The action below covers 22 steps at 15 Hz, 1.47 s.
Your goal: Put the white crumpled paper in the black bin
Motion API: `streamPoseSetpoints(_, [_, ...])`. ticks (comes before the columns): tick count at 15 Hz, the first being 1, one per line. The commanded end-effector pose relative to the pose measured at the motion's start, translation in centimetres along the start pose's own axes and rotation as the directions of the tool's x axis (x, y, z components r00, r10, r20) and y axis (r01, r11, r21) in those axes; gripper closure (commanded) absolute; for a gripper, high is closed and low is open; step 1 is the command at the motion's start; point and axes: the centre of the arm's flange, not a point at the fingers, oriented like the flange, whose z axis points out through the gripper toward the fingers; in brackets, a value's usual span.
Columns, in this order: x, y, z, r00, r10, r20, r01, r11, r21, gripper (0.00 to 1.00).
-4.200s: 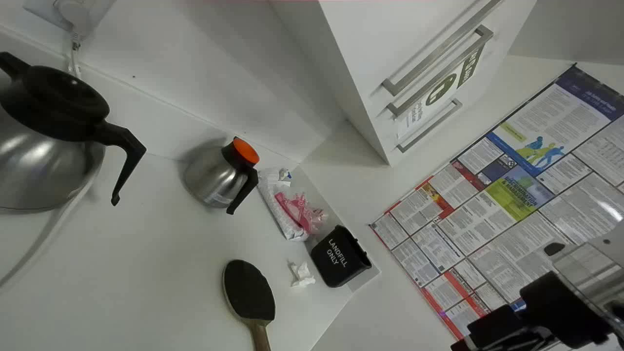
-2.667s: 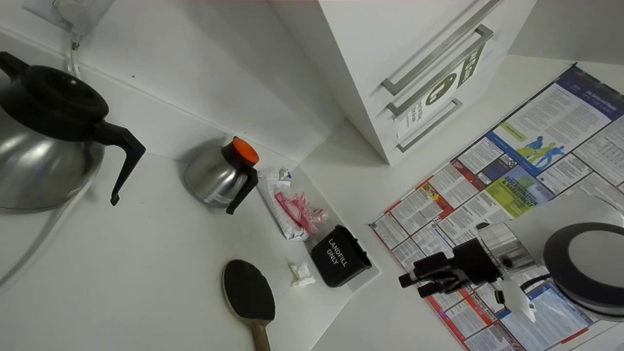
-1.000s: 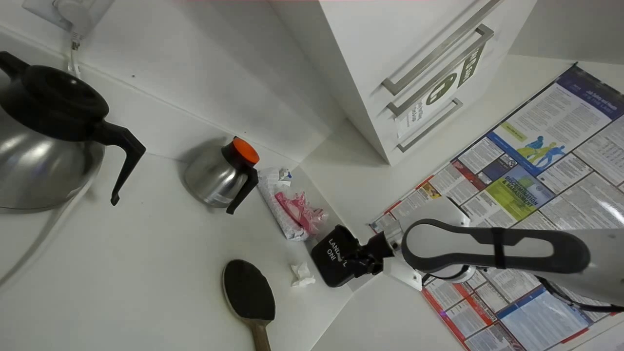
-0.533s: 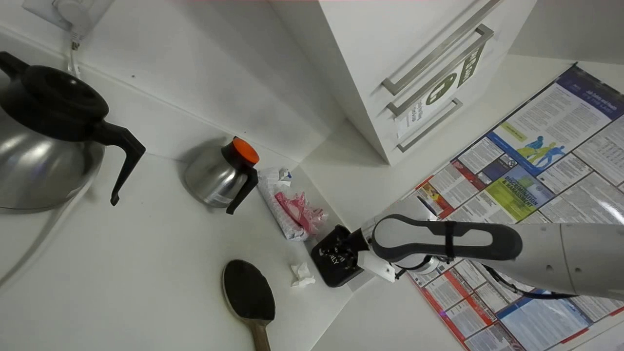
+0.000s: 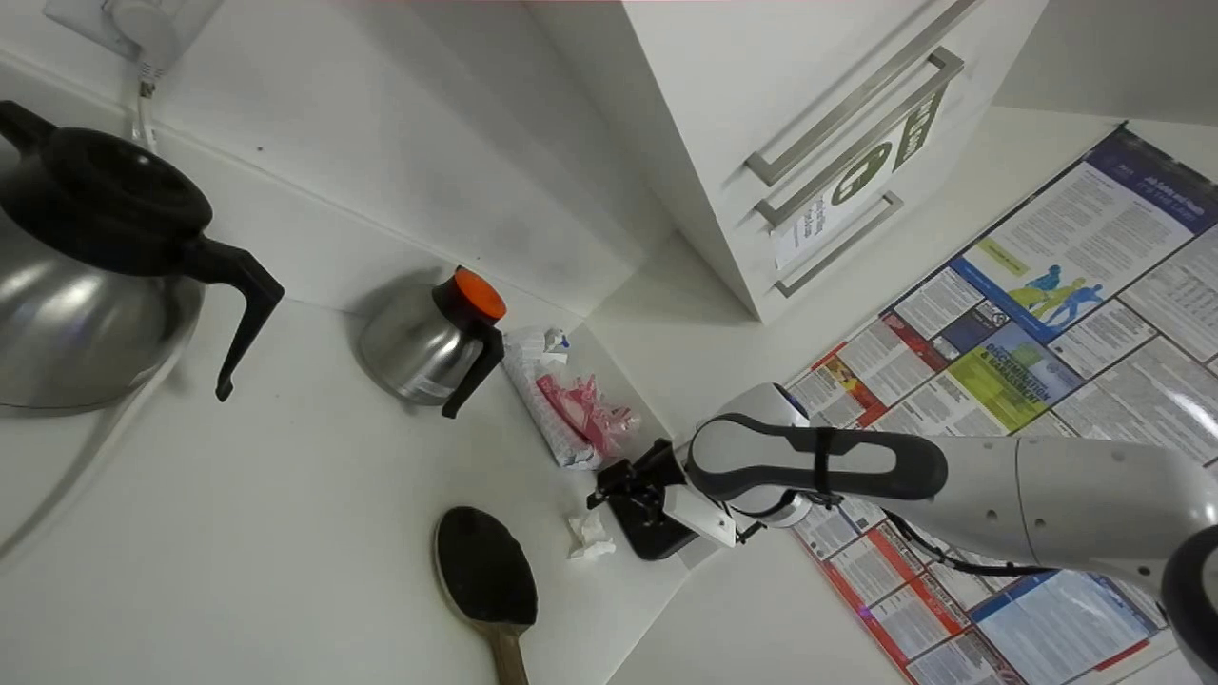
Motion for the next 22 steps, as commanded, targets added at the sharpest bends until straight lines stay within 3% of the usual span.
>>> streamPoseSetpoints(1, [1.84, 0.25, 0.63, 0.999, -0.002, 0.036, 0.001, 1.000, 0.014, 0.00])
streamPoseSetpoints(22, [2.55, 0.69, 0.61, 0.987, 0.017, 0.158, -0.011, 0.999, -0.041, 0.00])
